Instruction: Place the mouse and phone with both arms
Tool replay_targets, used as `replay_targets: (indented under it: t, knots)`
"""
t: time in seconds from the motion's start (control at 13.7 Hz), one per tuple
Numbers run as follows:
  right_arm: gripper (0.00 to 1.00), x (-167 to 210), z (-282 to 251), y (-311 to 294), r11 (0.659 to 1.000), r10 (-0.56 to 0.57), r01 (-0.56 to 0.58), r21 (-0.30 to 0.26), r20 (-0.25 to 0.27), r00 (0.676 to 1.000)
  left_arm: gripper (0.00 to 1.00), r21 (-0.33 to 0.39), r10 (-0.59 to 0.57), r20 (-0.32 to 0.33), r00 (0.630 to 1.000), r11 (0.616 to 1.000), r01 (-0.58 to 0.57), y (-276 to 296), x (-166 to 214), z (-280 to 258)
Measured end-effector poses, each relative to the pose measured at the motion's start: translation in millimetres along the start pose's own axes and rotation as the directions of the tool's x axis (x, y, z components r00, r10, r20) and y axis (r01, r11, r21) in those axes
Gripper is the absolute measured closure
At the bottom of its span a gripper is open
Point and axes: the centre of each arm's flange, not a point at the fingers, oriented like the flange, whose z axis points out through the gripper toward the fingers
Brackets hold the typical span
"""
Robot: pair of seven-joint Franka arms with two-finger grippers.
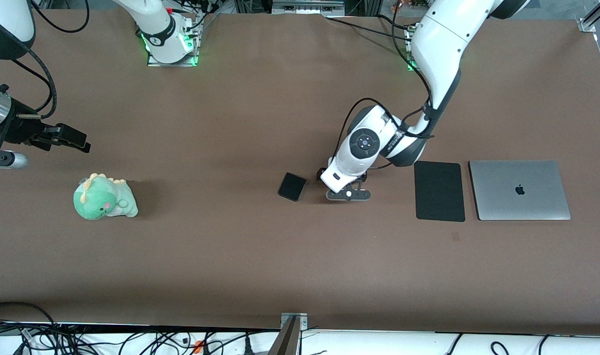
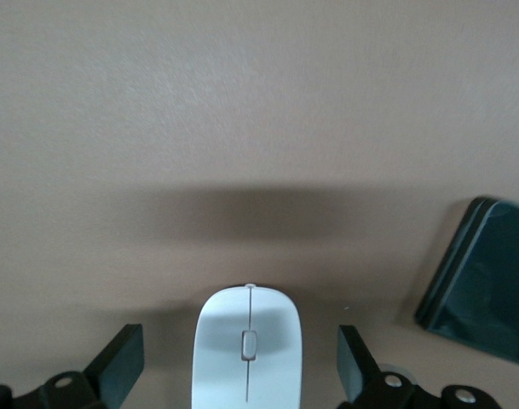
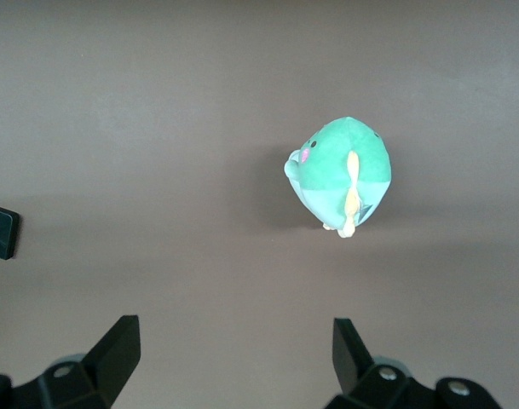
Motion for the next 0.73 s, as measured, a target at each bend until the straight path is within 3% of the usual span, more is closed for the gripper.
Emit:
replay_targets:
  t: [0.29, 0.51, 0.73]
  knots:
    - [0.00, 3.9, 4.9, 15.9, 1.000, 0.024, -0.024, -0.005, 0.008, 1.000, 0.00, 0.043, 0.047, 0.010, 0.999, 0.998, -0.047, 8.0, -19.4, 16.0]
    - [0.00, 6.1, 31.8, 6.2, 1.000, 0.008, -0.007, -0.016, 0.091, 0.996, 0.00, 0.042, 0.058, 0.010, 0.998, 0.997, -0.058, 12.7, -25.3, 19.6]
    - [0.00, 3.1, 66.0, -23.7, 0.999, -0.038, 0.045, -0.029, 0.206, 0.978, 0.29, 0.042, 0.060, 0.011, 0.998, 0.997, -0.060, 12.9, -27.1, 21.5]
